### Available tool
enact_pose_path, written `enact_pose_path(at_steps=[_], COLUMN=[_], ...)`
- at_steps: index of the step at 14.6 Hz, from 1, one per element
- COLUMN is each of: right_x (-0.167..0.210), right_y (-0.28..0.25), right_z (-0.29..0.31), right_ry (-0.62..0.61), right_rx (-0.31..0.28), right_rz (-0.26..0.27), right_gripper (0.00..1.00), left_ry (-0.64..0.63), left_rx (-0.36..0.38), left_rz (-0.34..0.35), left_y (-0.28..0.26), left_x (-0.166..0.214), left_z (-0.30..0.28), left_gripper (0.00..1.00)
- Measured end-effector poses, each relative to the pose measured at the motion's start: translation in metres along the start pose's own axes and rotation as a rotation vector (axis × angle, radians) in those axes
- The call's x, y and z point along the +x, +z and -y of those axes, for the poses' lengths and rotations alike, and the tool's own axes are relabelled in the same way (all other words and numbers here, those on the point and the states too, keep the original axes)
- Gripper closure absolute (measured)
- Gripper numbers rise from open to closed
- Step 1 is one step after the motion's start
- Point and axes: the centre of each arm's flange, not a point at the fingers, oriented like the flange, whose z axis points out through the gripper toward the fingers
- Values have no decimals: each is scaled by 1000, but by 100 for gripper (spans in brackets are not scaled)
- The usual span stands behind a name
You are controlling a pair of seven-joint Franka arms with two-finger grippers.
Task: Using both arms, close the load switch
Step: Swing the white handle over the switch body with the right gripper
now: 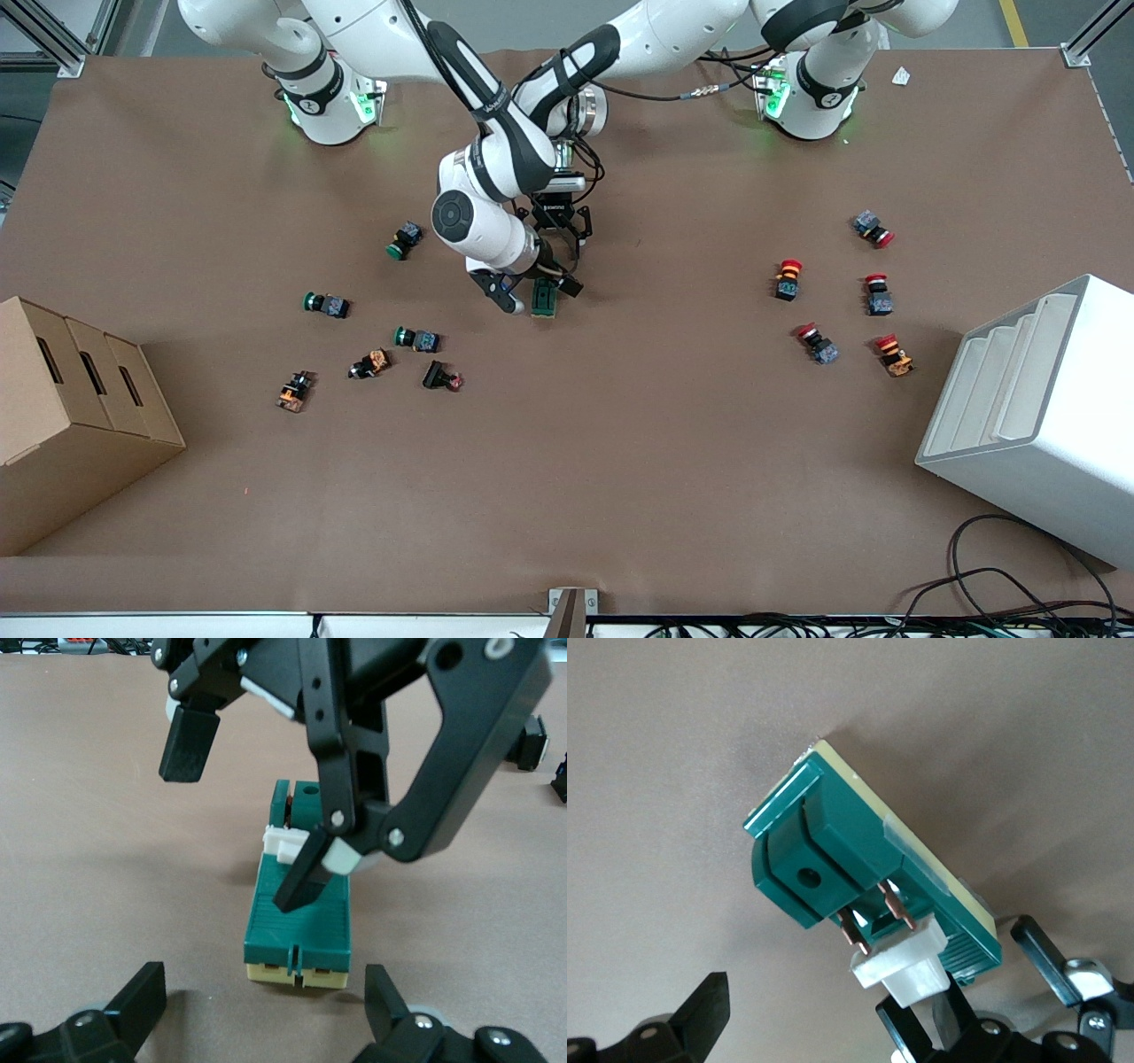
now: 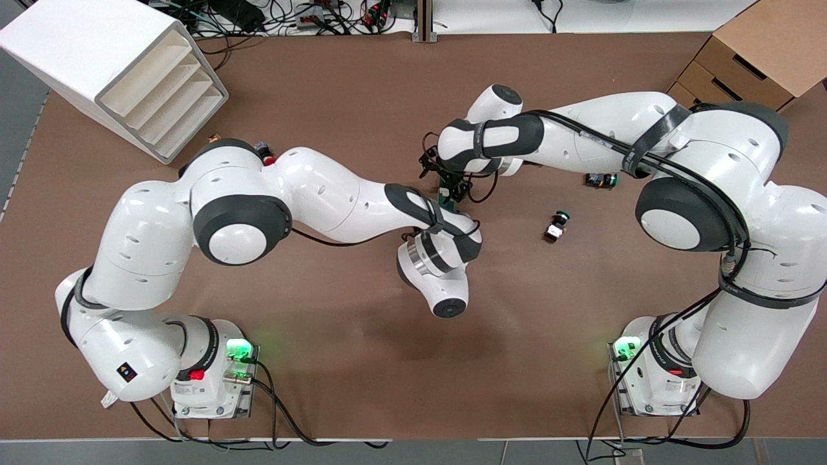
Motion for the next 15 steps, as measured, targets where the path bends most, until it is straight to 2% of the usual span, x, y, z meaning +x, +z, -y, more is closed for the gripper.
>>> enact_pose_path(at_steps=[3, 7, 15], right_x=[3, 33, 51], right_y=[-14, -44, -37], right_z=[7, 30, 45], right_ry=[12, 30, 35], right_rx=[12, 87, 107], right_rz=[16, -5, -13], right_gripper=[0, 0, 0], left_ry=[0, 0, 1], left_rx=[0, 0, 2], left_rz=[0, -1, -2], left_y=[0, 0, 1], left_x=[0, 0, 0], left_z=[0, 0, 0], left_gripper=[0, 0, 0])
